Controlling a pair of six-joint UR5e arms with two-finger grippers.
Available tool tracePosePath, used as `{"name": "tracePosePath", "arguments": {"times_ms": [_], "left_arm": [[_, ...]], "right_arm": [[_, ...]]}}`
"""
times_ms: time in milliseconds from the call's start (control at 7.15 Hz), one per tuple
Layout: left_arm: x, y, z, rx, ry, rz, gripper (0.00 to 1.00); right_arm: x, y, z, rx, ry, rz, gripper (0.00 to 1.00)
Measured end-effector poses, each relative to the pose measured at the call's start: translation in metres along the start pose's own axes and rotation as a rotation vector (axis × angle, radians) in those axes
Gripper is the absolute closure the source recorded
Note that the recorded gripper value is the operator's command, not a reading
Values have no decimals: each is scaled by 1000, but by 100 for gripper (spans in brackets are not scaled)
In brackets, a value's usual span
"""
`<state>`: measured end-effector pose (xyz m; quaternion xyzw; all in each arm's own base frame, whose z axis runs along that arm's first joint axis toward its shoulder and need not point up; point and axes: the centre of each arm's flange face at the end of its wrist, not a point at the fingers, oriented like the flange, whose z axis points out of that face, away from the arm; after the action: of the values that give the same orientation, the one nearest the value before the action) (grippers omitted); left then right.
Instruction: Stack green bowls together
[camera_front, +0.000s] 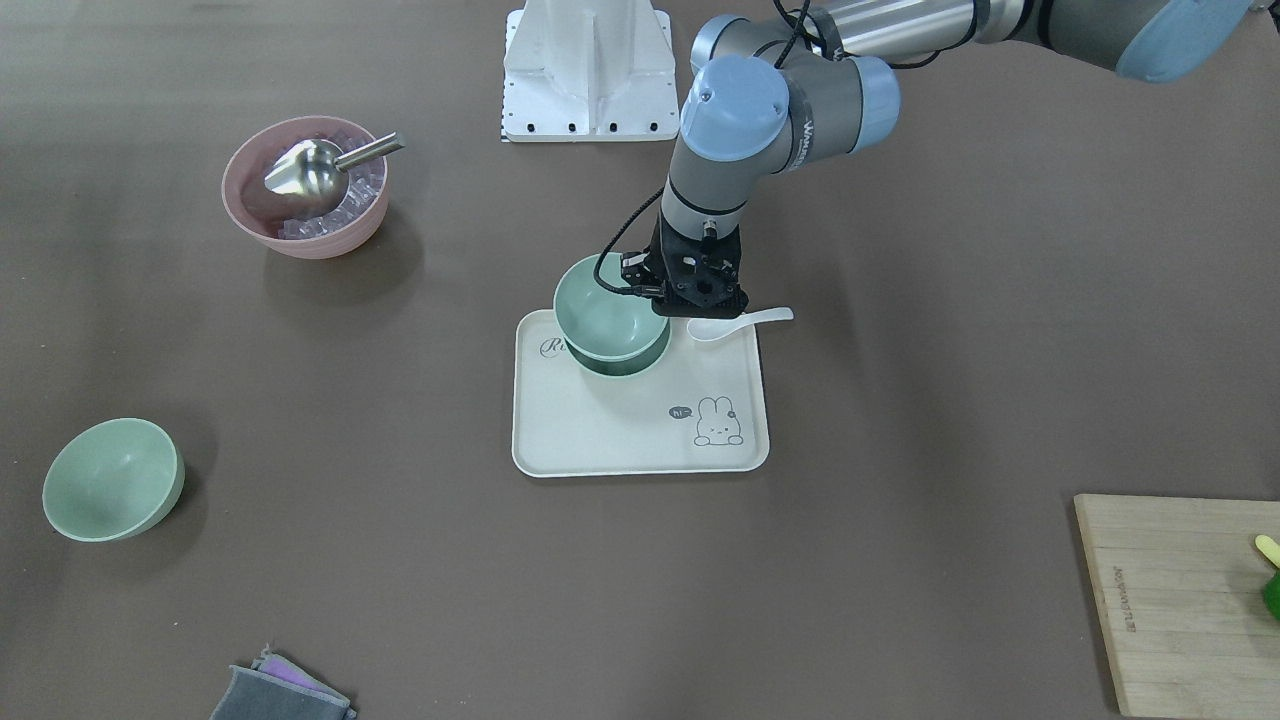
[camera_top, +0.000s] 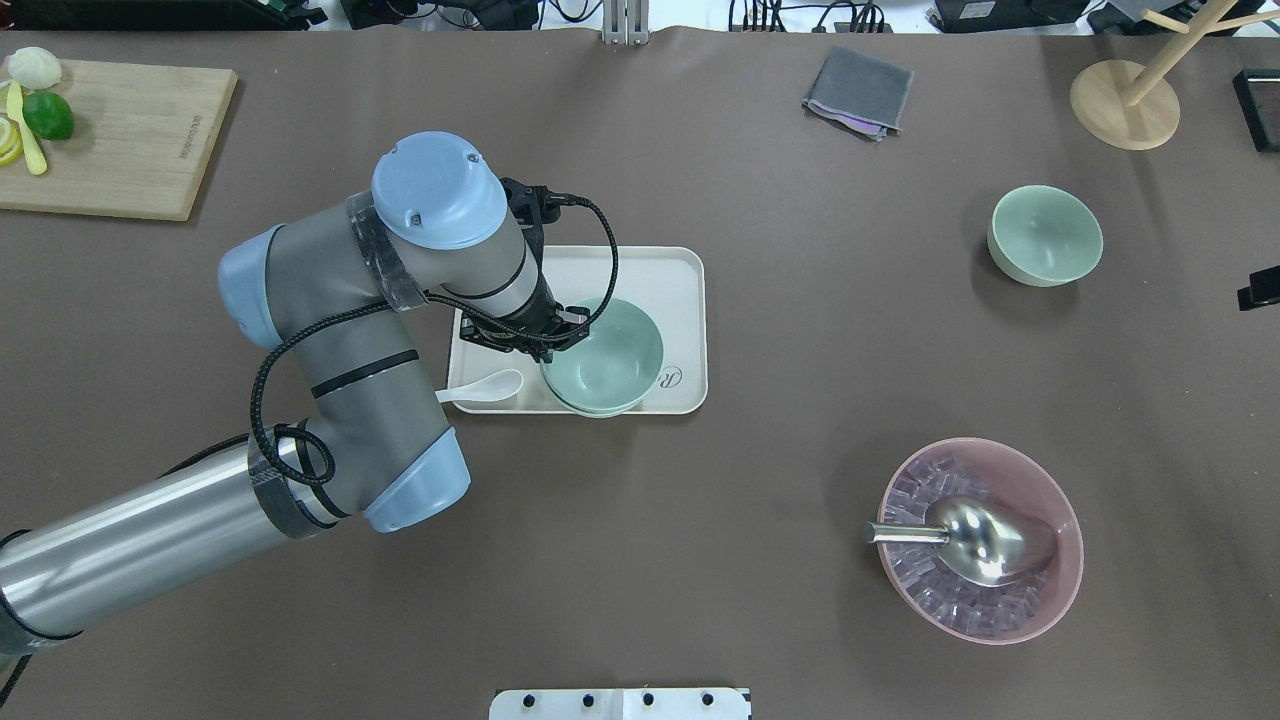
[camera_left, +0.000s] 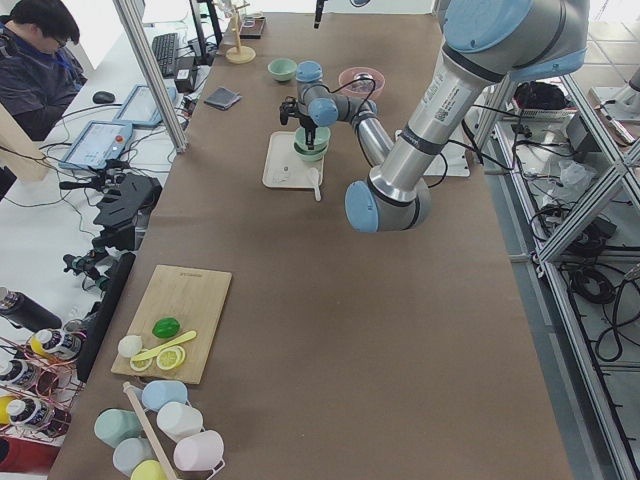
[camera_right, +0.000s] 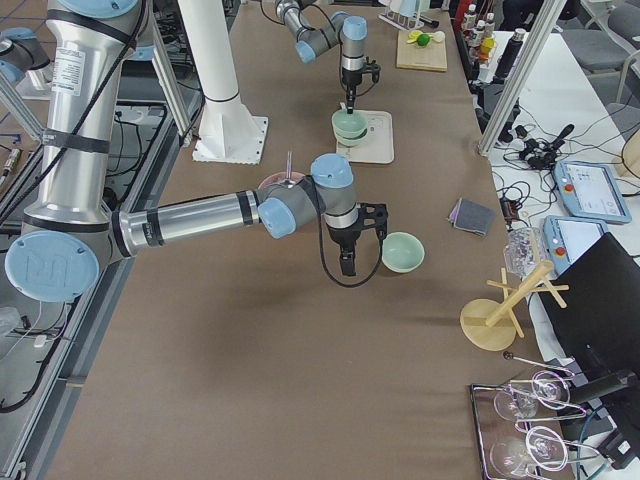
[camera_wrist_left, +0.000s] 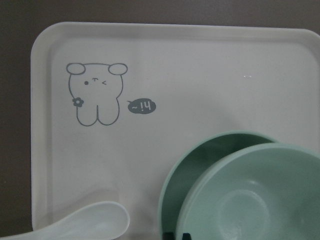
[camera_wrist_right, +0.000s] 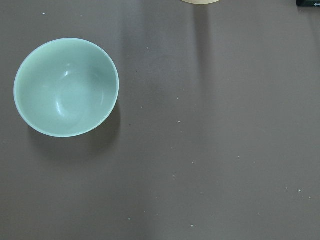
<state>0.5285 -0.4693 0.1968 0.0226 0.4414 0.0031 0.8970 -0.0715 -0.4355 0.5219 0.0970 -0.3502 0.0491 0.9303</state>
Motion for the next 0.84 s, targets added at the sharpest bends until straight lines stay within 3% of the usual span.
{"name": "tracePosePath", "arguments": {"times_ms": [840], "left_arm": [[-4,-5,13,-1,-1,5,100]], "right_arm": [[0,0,0,1,1,1,1]]}}
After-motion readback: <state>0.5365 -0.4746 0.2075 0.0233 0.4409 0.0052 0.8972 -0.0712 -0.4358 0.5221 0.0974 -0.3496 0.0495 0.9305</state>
